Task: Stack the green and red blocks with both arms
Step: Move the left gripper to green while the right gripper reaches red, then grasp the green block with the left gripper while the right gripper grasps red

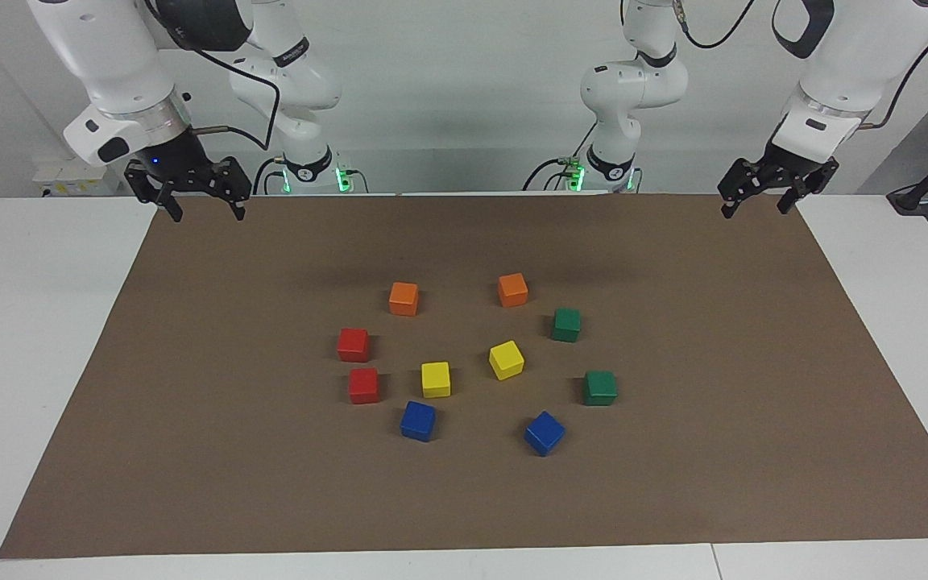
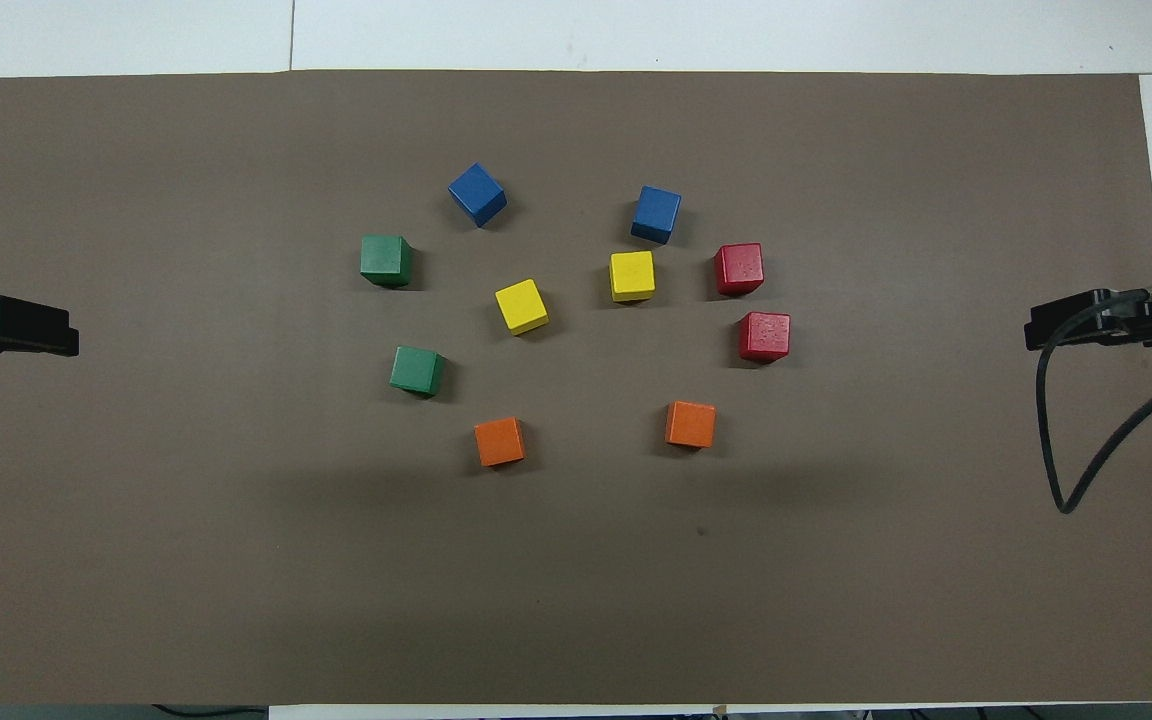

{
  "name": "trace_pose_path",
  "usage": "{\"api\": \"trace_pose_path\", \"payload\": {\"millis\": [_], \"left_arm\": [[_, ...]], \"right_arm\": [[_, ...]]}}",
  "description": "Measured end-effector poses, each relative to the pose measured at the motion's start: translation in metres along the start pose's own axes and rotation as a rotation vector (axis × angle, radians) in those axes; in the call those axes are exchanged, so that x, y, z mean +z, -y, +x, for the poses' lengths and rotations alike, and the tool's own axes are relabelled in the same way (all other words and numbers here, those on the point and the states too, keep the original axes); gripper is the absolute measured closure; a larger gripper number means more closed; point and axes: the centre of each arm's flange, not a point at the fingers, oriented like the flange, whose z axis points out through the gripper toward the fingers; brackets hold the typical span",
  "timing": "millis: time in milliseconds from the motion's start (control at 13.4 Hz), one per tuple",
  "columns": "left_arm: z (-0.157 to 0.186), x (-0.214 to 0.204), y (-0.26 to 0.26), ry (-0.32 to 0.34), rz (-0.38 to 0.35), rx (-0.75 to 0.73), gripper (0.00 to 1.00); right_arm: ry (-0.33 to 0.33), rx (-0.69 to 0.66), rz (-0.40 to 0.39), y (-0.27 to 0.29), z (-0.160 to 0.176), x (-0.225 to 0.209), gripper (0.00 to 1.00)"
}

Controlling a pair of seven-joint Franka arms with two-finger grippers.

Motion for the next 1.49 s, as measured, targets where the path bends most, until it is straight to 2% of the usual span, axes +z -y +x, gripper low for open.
{"api": "trace_pose_path", "payload": {"millis": [373, 596, 746, 969, 1193, 1491], "left_arm": [[0.001, -0.001, 0.005, -0.009, 0.000, -0.009, 0.00], [0.001, 0.002, 0.002, -0.013, 0.000, -0.004, 0.00], [-0.001, 0.016, -0.008, -0.027, 0.001, 0.013, 0.00], [-0.008, 0.058, -0.065, -0.042, -0.001, 0.086, 0.00], [-0.017, 0.112, -0.128, -0.070, -0.026, 0.156, 0.00], [-0.007, 0.190, -0.184, -0.047, -0.043, 0.241, 0.00]], "right_arm": [[0.000, -0.002, 0.000, 0.001, 0.000, 0.001, 0.00], [-0.037, -0.005, 0.002, 0.023, 0.006, 0.012, 0.00], [-0.065, -0.020, 0.005, 0.054, 0.012, 0.037, 0.00], [-0.070, 0.000, 0.018, 0.100, 0.024, 0.098, 0.00], [-0.077, 0.021, 0.033, 0.119, 0.040, 0.159, 0.00], [-0.085, 0.037, 0.046, 0.131, 0.046, 0.208, 0.00]]}}
